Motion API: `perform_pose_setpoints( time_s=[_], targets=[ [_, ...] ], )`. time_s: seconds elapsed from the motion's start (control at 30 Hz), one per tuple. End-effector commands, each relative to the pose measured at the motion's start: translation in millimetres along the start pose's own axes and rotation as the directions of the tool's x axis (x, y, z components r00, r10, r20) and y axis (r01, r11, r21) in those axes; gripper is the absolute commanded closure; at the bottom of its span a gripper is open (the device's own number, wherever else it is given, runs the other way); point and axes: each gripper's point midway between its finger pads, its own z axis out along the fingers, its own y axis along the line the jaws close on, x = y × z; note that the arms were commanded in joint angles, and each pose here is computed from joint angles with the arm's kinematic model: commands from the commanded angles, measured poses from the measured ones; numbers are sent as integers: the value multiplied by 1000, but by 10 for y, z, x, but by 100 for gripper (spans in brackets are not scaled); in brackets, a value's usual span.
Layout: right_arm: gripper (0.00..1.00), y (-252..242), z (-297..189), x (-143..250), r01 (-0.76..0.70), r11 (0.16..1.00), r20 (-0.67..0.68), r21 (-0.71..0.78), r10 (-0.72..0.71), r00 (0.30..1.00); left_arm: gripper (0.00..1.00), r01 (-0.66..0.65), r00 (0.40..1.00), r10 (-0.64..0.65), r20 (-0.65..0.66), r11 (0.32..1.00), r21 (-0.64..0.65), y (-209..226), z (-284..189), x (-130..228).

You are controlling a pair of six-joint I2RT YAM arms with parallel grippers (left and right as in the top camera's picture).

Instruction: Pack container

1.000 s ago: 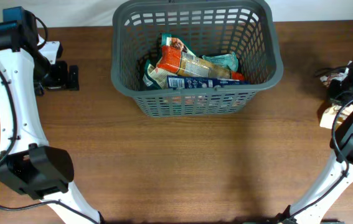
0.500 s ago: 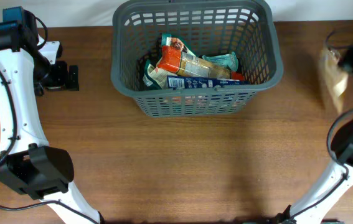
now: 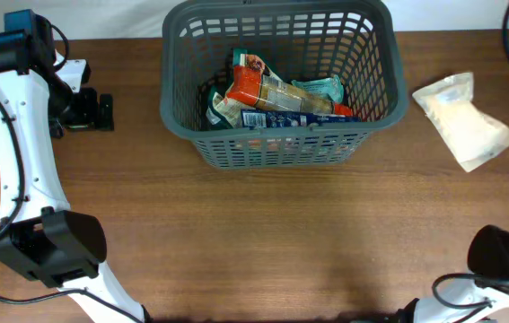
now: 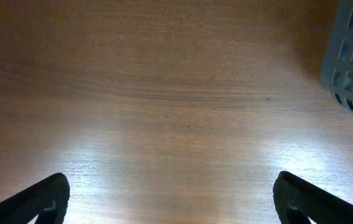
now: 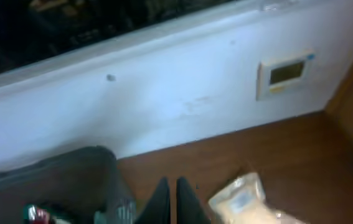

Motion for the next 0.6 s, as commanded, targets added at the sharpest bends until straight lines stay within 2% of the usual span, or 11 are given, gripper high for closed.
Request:
perform_pose_setpoints(
  time_s=[0.0,0.1,0.3,0.37,0.57],
  targets=[
    [96,-290,267,285,-25,992,-108,126,38,993,1,18,1000,-18,17,1000,7,0,-69,21],
    [95,-519,436,533,-29,976,-191,215,72,979,1,18,1000,-18,17,1000,7,0,-69,21],
    [69,-961,905,1271,-11,941,-395,339,154,906,1,18,1000,-18,17,1000,7,0,-69,21],
    [59,-1061,1105,1578,30,944,-473,327,136,870,1,18,1000,-18,17,1000,7,0,-70,22],
    [46,-1353,1649,2477,130,953,-629,273,75,774,1,18,1000,-18,17,1000,7,0,-69,21]
  ],
)
